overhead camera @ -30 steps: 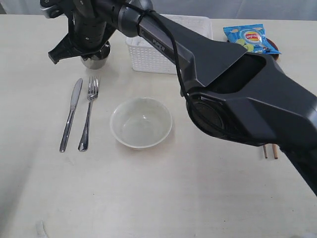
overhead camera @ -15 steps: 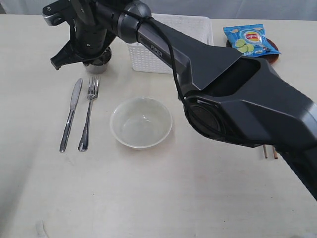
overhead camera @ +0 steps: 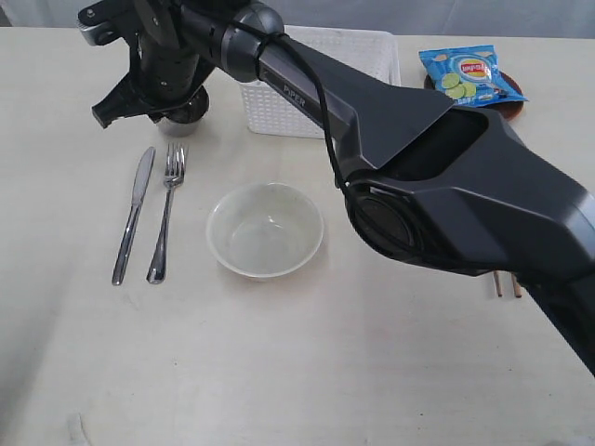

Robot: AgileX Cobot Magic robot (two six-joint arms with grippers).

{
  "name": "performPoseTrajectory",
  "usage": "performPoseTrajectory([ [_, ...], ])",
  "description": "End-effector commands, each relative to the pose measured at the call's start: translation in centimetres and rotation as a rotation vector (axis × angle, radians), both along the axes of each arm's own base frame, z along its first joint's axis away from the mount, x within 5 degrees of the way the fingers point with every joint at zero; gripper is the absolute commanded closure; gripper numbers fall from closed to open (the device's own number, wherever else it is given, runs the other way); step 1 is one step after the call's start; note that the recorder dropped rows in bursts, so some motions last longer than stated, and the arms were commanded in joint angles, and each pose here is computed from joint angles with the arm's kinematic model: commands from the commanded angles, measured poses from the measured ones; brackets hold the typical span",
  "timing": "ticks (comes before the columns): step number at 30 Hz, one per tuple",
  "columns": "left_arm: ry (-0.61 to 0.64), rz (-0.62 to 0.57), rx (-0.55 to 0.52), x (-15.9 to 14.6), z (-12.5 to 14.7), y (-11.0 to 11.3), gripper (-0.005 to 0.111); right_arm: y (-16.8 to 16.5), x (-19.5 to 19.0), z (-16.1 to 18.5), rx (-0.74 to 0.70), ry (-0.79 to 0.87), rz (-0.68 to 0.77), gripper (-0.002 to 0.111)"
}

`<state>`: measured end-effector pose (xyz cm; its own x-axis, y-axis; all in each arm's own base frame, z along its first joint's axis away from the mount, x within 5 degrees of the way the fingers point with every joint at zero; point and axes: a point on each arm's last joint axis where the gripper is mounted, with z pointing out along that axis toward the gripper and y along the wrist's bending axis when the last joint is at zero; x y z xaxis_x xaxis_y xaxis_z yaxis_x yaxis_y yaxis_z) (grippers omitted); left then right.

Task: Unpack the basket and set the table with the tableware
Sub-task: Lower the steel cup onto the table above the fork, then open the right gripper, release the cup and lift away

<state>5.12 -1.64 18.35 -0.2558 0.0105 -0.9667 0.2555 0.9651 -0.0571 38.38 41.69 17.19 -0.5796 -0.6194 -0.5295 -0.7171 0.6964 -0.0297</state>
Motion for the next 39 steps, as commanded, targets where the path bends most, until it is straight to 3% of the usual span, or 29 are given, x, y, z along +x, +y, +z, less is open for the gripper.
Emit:
performPoseTrajectory([
  [1, -0.003, -0.005, 0.004, 0.0, -0.1, 0.0, 0.107, 0.0, 0.4, 0.8, 0.035, -0.03, -0.006, 0.072],
  [11, -0.003, -0.005, 0.004, 0.0, -0.1, 0.0, 0.107, -0.8, 2.0, 1.2, 0.087, -0.085, -0.033, 0.073],
  [16, -0.003, -0.005, 0.004, 0.0, -0.1, 0.0, 0.107, -2.0, 3.2, 1.2, 0.142, -0.025, -0.07, 0.073],
  [39, -0.003, -0.005, 0.004, 0.0, -0.1, 0.0, 0.107, -1.8, 3.0, 1.7, 0.164, -0.028, -0.023, 0.073],
])
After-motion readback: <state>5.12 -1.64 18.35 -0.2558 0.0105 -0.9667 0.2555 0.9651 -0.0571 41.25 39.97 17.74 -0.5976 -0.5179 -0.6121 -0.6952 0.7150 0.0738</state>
